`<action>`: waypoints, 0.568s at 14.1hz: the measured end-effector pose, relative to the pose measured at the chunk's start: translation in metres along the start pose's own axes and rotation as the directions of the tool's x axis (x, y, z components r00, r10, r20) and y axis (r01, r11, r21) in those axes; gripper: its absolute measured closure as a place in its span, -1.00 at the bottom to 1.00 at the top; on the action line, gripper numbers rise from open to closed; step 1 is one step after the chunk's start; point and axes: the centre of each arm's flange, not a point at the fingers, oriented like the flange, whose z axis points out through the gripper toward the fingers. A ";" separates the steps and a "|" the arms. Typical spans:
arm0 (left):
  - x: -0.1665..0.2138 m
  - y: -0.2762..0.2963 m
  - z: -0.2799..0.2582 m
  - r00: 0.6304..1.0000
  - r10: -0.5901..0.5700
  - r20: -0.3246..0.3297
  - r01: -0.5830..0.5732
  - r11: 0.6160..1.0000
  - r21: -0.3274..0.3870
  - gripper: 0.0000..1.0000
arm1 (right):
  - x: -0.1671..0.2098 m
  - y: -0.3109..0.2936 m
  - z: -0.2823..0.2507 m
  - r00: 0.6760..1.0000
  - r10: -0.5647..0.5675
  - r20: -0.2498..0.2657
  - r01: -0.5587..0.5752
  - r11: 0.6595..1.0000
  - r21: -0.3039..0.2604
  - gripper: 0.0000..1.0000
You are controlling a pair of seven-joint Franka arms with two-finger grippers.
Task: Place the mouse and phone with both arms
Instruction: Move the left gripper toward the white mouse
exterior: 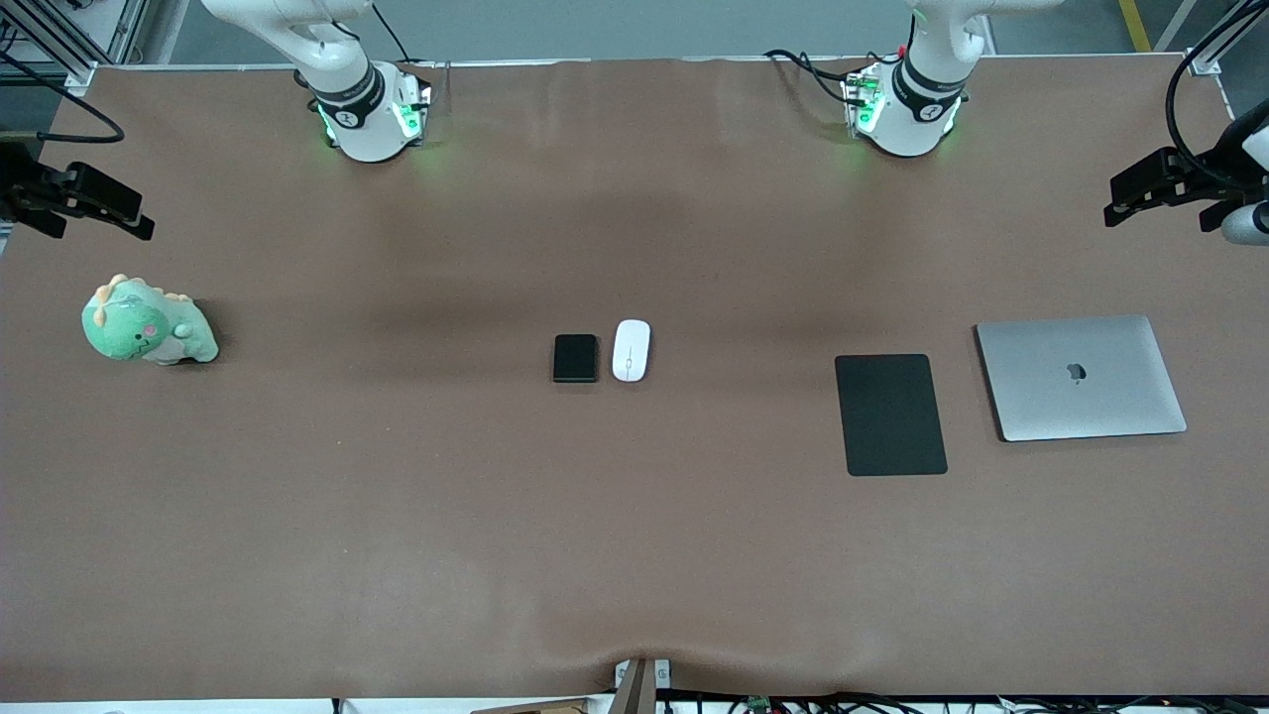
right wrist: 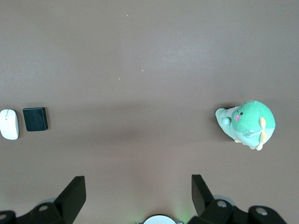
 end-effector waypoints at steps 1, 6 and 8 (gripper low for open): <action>0.000 0.000 0.001 1.000 0.001 0.003 -0.001 1.000 0.000 -1.00 | 0.000 0.000 0.000 1.000 0.000 0.000 0.000 1.000 0.000 -1.00; 0.005 0.003 0.008 1.000 0.008 0.022 -0.008 1.000 -0.001 -1.00 | 0.000 -0.001 0.000 1.000 -0.001 -0.001 0.001 1.000 0.005 -1.00; 0.009 0.006 0.014 0.999 0.015 0.033 -0.015 1.000 -0.002 -1.00 | 0.000 0.000 0.000 1.000 0.001 -0.002 0.000 1.000 0.006 -1.00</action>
